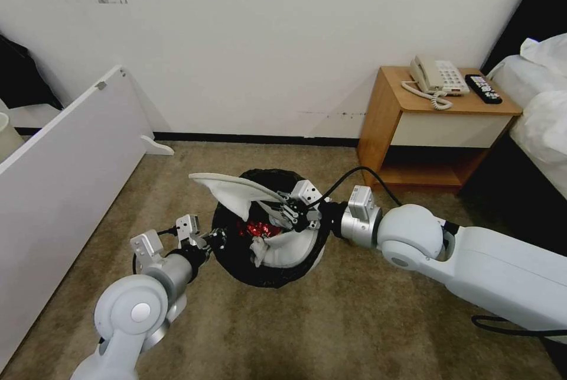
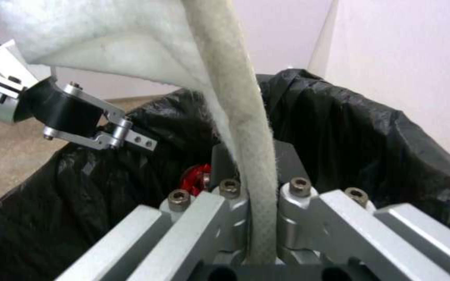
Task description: Pick up the trash bin and place the garbage on the floor into it.
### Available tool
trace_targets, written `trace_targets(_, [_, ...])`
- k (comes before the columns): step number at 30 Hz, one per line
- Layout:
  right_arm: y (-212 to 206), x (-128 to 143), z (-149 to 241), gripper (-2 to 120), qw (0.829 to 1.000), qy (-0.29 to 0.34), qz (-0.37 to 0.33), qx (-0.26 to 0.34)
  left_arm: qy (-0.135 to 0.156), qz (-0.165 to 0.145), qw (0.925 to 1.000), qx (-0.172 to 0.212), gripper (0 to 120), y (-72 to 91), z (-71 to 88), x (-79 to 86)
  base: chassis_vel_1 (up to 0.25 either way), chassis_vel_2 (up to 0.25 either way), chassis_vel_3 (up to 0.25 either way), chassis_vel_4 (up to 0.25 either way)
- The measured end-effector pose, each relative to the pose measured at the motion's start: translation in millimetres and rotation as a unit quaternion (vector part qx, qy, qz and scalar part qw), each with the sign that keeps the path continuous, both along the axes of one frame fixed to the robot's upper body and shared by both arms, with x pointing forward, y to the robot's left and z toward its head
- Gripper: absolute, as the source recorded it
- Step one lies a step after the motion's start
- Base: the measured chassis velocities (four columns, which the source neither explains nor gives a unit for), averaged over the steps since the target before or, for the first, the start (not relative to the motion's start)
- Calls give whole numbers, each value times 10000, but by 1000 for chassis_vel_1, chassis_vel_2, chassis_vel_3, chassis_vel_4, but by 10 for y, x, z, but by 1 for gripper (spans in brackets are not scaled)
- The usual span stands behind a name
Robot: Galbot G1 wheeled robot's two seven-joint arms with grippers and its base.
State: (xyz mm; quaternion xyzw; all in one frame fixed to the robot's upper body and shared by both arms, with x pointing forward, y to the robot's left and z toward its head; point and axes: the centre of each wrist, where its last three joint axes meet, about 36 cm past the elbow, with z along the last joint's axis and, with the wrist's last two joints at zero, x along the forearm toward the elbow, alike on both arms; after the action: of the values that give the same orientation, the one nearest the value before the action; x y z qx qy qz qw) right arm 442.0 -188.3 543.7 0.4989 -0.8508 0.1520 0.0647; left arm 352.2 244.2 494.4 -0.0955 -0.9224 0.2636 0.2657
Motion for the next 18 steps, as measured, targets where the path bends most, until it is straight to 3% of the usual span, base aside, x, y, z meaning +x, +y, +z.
trace_targets(8, [-9, -21, 42, 3, 10000, -21, 23, -8, -43, 0, 10000, 84, 1, -7, 5, -13, 0, 0, 0, 0])
trace_targets(18, [-23, -75, 62, 36, 10000, -18, 48, -18, -62, 24, 9998, 173, 1, 14, 21, -48, 0, 0, 0, 0])
